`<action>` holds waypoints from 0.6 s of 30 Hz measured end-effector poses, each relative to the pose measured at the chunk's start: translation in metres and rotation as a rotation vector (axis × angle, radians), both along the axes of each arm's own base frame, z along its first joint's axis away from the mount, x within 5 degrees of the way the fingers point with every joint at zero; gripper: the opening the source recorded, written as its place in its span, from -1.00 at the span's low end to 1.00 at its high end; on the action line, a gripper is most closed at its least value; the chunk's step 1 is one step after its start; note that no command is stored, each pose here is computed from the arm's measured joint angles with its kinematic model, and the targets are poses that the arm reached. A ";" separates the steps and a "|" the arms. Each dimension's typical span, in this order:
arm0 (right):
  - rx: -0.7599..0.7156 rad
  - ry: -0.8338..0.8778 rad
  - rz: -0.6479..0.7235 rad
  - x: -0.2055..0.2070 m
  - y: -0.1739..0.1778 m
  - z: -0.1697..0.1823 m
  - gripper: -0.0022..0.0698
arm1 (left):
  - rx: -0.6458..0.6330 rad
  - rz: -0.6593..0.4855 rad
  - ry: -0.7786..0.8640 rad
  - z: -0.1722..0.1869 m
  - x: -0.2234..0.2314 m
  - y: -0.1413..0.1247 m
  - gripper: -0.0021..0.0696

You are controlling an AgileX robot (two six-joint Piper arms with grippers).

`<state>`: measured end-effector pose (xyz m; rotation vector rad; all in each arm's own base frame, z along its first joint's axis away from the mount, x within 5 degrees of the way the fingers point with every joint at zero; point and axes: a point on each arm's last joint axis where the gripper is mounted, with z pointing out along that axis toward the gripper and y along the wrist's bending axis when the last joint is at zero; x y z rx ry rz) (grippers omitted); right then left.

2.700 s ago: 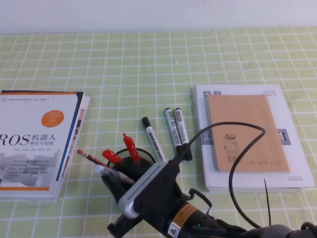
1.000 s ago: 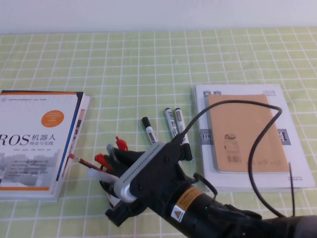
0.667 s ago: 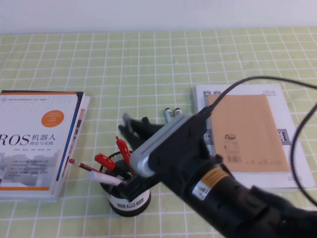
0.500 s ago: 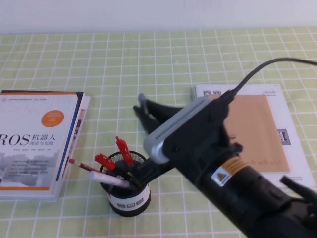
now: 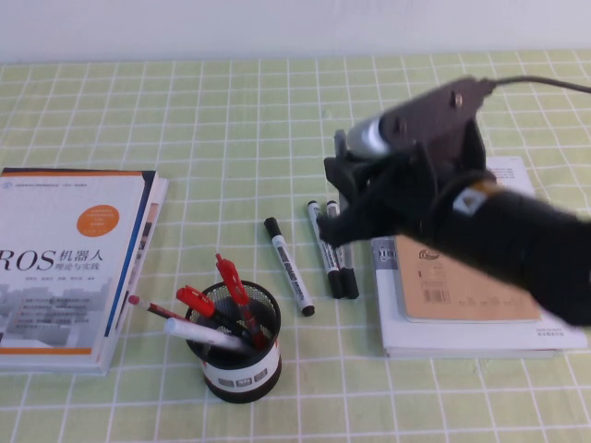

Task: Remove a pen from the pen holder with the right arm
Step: 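Take a marker out of the pen holder and lay it on the table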

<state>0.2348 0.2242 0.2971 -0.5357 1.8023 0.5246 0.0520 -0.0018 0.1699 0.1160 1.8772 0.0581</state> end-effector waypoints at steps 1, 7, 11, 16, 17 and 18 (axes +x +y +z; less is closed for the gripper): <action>-0.001 0.020 0.001 0.007 -0.002 0.003 -0.81 | 0.000 0.000 0.000 0.000 0.000 0.000 -0.96; -0.084 0.309 0.071 0.046 0.006 0.002 -0.81 | 0.000 0.000 0.000 0.000 0.000 0.000 -0.96; -0.144 0.443 0.108 0.066 0.021 -0.008 -0.81 | 0.000 0.000 0.000 0.000 0.000 0.000 -0.96; -0.190 0.539 0.129 0.095 0.040 -0.030 -0.81 | 0.000 0.000 0.000 0.000 0.000 0.000 -0.96; -0.190 0.554 0.121 0.101 0.040 -0.033 -0.81 | 0.000 0.000 0.000 0.000 0.000 0.000 -0.96; -0.195 0.571 0.114 0.108 0.041 -0.038 -0.81 | 0.000 0.000 0.000 0.000 0.000 0.000 -0.96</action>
